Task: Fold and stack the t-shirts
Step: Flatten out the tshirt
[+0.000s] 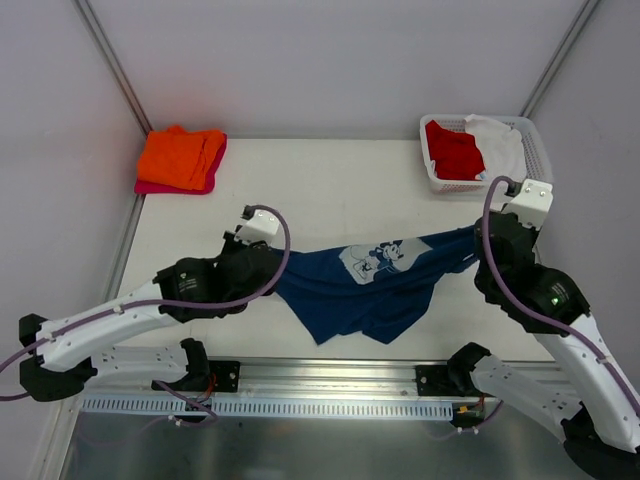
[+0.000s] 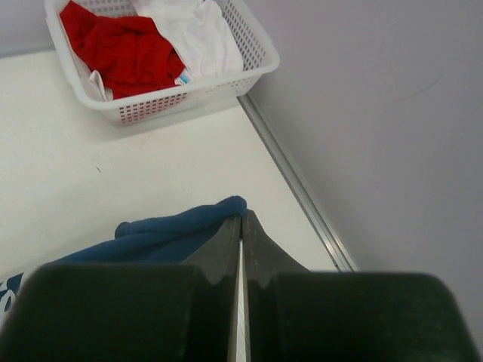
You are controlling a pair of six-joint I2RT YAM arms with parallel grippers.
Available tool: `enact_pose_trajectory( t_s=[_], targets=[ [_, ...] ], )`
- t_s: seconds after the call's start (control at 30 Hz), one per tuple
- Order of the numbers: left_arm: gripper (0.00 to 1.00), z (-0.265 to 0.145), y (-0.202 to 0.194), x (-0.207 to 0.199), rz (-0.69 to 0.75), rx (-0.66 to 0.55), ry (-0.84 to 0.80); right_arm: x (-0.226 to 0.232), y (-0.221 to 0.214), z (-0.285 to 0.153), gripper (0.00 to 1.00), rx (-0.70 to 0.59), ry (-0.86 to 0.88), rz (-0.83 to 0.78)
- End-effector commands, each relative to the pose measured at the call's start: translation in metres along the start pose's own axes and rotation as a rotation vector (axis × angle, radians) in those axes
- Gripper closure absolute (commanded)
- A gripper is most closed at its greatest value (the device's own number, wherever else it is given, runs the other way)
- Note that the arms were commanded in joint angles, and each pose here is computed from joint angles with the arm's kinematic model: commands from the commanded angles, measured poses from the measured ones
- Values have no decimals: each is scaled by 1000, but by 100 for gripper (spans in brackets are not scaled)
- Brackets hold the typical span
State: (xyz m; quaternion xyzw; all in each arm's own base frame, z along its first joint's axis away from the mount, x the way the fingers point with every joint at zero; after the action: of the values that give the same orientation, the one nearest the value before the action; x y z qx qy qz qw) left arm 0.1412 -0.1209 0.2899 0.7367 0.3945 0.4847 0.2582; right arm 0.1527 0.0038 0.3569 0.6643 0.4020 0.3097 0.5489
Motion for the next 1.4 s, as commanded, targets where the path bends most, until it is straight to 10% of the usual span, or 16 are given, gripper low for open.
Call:
enact_pose_trajectory(
  t_s=[0.0,0.23,0.27,0.3,0.6,0.9,1.07,1.37],
  targets=[
    [100,14,10,-29,-35,55,-30,7,-2,5,100,-30,-32,65],
    [91,80,9,-90,100,254,86,32,-30,22,100,5,-58,-17],
    [31,98,0,-113,161,326,43,37,-34,25,100,13,-65,-38],
    [2,108,8,-122,162,344,7,38,-34,26,100,12,-73,-45],
    [1,49,87,-147,97,144,-281,41,-46,32,100,21,-98,-105],
    [1,-21,-5,-189,140,369,-539,37,-53,36,100,35,-117,-155],
    [1,-9,-65,-195,243,523,-408,31,-51,32,100,28,-102,-117],
    [1,-28,-76,-227,292,524,-430,23,-50,27,99,37,-103,-129]
  ],
)
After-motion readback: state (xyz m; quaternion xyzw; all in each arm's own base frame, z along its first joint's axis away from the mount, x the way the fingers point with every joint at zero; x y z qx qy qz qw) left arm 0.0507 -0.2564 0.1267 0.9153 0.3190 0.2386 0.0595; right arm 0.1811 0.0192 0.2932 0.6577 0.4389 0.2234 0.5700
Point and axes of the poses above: each gripper's point midway between its finger pads, its own z axis out along the fingers, its own x axis along the line the jaws close on, y = z × x, the point moved 7 cm from there along -z, back along the fingers, and after that the axes turned 9 degrees about z, right-handed, at the moved point
